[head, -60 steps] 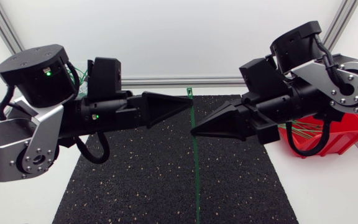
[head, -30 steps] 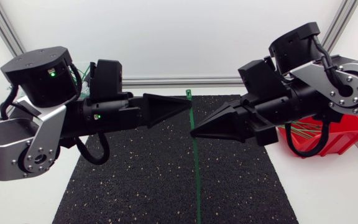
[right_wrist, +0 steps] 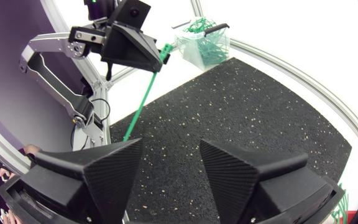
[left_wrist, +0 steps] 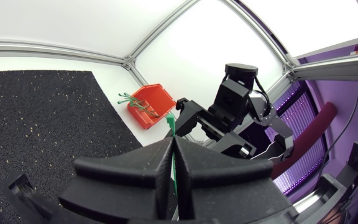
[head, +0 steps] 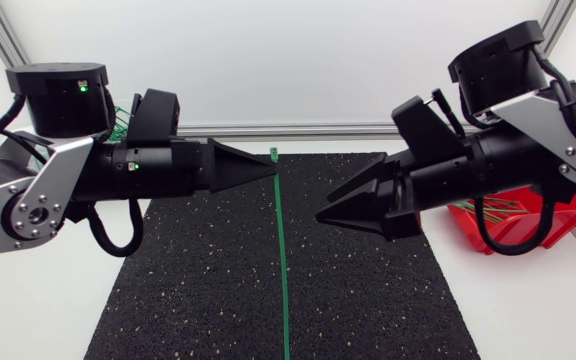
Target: Take a green cable tie from the red box, thread the tail through the head to close it, then place it in the transparent bin on the left.
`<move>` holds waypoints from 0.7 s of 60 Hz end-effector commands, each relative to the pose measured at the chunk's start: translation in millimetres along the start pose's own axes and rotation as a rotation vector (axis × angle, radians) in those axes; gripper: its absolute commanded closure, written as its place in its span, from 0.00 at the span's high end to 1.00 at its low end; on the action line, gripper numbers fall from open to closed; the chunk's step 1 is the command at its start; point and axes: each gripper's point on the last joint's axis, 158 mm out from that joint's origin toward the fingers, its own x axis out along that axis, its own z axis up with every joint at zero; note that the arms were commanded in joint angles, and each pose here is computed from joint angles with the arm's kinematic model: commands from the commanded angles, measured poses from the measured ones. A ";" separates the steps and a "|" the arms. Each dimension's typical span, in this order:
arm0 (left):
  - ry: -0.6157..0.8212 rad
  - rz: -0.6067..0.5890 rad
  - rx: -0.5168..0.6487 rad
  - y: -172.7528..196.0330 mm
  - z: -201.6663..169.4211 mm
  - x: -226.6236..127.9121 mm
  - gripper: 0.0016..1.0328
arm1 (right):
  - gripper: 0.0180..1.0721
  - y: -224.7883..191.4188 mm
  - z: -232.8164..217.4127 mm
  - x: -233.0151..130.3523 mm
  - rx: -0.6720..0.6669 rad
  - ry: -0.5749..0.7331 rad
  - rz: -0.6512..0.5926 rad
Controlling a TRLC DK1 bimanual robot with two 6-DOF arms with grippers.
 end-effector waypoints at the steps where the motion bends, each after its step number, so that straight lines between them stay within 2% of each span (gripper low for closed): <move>1: -0.021 -0.018 0.011 -13.8 16.4 -6.6 0.03 | 0.95 -1.9 -2.2 1.4 -0.019 0.026 -0.036; 11: -0.026 0.000 -0.027 -9.2 22.5 -24.3 0.03 | 0.96 -2.1 -9.7 0.7 -0.064 0.034 -0.055; 13: -0.029 0.002 -0.031 -7.2 23.5 -27.0 0.03 | 0.96 -10.2 -12.7 0.1 -0.079 0.047 -0.099; 14: -0.034 0.008 -0.037 -5.3 24.5 -30.2 0.03 | 0.96 -27.1 -17.8 -1.1 -0.131 0.089 -0.210; 16: -0.034 0.008 -0.038 -4.9 24.2 -31.8 0.03 | 0.96 -32.8 -23.2 0.5 -0.182 0.133 -0.273; 30: -0.041 0.019 -0.040 -3.8 22.8 -37.3 0.03 | 0.96 -14.2 -34.1 -8.6 -0.217 0.210 -0.229; 42: -0.025 0.010 -0.080 -2.9 23.9 -46.7 0.03 | 0.96 -10.4 -31.6 -11.4 -0.308 0.223 -0.327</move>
